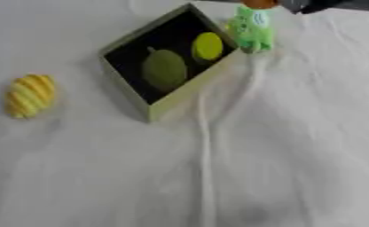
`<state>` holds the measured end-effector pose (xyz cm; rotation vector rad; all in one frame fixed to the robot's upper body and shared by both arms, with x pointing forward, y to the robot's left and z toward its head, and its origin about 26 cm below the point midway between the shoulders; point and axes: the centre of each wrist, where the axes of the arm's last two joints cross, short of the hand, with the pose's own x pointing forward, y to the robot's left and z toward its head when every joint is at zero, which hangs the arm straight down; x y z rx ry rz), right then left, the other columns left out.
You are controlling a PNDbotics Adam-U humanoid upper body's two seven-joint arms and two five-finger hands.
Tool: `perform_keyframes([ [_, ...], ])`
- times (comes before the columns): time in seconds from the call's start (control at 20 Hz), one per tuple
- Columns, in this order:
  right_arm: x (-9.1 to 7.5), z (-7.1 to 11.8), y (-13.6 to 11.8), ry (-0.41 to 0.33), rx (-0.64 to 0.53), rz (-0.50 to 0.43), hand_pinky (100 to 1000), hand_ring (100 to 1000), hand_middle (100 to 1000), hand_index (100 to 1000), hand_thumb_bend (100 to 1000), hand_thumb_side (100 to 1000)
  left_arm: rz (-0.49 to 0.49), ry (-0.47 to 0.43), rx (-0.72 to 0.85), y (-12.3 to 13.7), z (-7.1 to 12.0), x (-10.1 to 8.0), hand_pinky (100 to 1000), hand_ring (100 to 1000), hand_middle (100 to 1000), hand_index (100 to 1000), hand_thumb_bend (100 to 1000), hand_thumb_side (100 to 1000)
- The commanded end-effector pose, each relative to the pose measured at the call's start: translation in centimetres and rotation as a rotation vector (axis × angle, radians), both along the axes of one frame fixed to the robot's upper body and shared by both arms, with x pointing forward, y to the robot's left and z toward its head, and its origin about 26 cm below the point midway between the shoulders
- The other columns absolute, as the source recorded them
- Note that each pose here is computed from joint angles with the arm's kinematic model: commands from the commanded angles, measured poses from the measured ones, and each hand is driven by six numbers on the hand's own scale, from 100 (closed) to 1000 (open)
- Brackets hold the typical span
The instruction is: Pick up objects on the table and place them in the box.
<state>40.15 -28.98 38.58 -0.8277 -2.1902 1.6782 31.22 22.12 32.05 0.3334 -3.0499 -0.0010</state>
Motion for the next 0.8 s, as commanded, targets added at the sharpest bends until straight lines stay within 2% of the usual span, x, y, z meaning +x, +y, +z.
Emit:
perform_keyframes([
  [0.05, 0.9, 0.6, 1.4, 0.019, -0.005, 0.021, 787, 719, 394, 539, 100, 100, -0.006, -0.030, 0.013, 0.0, 0.7, -0.5, 709, 747, 746, 849, 442, 434],
  [0.4, 3.7, -1.7, 4.8, 0.111, -0.038, 0.054, 799, 731, 408, 550, 100, 100, -0.029, -0.042, 0.005, -0.5, 1.0, -0.5, 709, 747, 746, 849, 444, 433],
  [0.65, 5.3, -3.1, 5.6, 0.150, -0.052, 0.033, 807, 747, 434, 573, 100, 100, -0.040, -0.048, 0.004, -0.7, 1.1, -0.5, 709, 747, 746, 849, 444, 432],
  [0.8, 6.0, -3.9, 5.7, 0.155, -0.039, 0.013, 821, 766, 473, 617, 100, 100, -0.044, -0.050, 0.005, -0.8, 1.1, -0.5, 709, 747, 746, 847, 445, 432],
])
